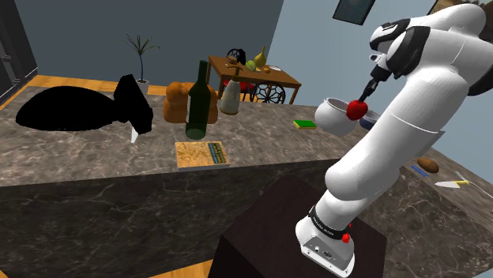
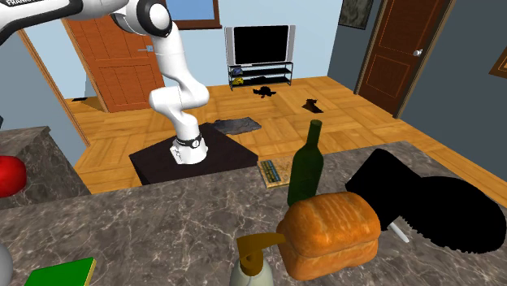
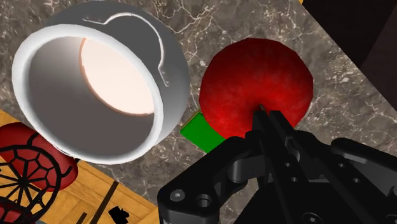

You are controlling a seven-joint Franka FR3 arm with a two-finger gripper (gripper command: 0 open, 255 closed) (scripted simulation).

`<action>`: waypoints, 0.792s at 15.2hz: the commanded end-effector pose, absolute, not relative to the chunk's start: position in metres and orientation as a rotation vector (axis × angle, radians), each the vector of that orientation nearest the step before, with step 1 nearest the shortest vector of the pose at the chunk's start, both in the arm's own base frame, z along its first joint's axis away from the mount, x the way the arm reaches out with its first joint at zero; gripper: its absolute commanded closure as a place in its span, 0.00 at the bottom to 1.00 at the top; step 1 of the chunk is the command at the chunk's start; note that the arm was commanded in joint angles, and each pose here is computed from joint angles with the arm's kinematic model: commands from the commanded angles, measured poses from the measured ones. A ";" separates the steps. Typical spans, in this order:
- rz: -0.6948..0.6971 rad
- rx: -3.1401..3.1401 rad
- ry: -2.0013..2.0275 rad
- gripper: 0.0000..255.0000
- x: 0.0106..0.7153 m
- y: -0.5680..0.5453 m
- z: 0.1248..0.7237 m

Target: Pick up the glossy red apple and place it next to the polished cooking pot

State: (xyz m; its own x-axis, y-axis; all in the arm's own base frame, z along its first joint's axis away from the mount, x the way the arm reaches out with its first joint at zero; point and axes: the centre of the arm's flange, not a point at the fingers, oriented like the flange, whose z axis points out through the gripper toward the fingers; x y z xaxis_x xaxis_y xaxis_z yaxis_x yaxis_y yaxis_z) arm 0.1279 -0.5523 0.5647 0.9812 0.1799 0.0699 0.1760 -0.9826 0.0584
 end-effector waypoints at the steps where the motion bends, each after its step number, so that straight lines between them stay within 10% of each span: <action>1: 0.116 3.074 0.277 1.00 0.128 -0.552 0.554; 12: 0.116 3.074 0.277 1.00 0.128 -0.552 0.496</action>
